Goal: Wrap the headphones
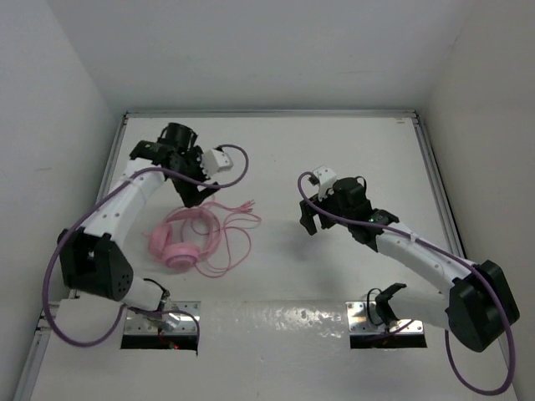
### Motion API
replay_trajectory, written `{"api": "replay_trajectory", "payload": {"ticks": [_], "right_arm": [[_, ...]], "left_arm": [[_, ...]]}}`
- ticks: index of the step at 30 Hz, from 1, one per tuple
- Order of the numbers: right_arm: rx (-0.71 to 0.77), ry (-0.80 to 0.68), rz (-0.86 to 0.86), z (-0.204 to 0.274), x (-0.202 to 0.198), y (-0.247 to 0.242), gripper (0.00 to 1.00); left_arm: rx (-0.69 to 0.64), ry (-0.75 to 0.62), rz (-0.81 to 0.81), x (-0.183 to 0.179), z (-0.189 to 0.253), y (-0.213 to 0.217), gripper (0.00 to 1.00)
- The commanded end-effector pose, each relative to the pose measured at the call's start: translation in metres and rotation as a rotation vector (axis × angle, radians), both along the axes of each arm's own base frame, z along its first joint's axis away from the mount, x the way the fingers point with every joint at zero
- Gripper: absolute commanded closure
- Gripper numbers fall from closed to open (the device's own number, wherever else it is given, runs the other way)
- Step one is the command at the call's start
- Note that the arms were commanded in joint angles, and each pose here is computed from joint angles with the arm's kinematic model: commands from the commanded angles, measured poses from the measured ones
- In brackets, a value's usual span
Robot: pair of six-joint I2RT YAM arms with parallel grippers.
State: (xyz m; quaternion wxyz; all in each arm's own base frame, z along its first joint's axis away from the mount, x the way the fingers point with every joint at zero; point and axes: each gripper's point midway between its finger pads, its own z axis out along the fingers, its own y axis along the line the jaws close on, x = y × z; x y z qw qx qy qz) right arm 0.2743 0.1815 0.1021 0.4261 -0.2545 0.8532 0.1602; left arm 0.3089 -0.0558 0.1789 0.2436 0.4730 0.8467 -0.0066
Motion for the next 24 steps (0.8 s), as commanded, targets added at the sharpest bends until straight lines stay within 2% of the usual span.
{"api": "replay_trajectory", "payload": {"ticks": [1,3,4,8,11,15,20,22,23,24], "right_arm": [[-0.001,0.006,0.011,0.005,0.004,0.007,0.16],[-0.001,-0.004,0.007,0.006,0.005,0.007,0.16],[0.0,-0.008,0.002,0.007,0.005,0.006,0.16],[0.01,-0.003,-0.003,0.005,0.003,0.006,0.16],[0.019,0.006,-0.006,0.003,0.001,0.007,0.17],[0.027,0.015,-0.008,0.001,-0.001,0.008,0.17],[0.028,0.023,-0.029,-0.001,0.0,0.007,0.18],[0.032,0.026,-0.033,0.001,0.0,0.008,0.19],[0.034,0.026,-0.033,0.002,0.0,0.009,0.2],[0.039,0.022,-0.034,0.005,0.002,0.01,0.2]], "left_arm": [[0.094,0.085,-0.227,0.014,-0.05,-0.007,0.18],[0.128,0.114,-0.291,0.016,-0.06,-0.005,0.22],[0.157,0.138,-0.356,0.016,-0.069,-0.003,0.22],[0.21,0.143,-0.436,0.023,-0.091,-0.001,0.2],[0.215,0.155,-0.412,0.028,-0.116,-0.006,0.19],[0.197,0.237,-0.353,0.021,-0.147,-0.006,0.21],[0.261,0.277,-0.303,0.008,-0.171,0.01,0.38],[0.273,0.29,-0.299,0.005,-0.172,0.013,0.51],[0.273,0.286,-0.297,0.006,-0.171,0.013,0.6],[0.262,0.275,-0.282,0.007,-0.166,0.011,0.83]]}}
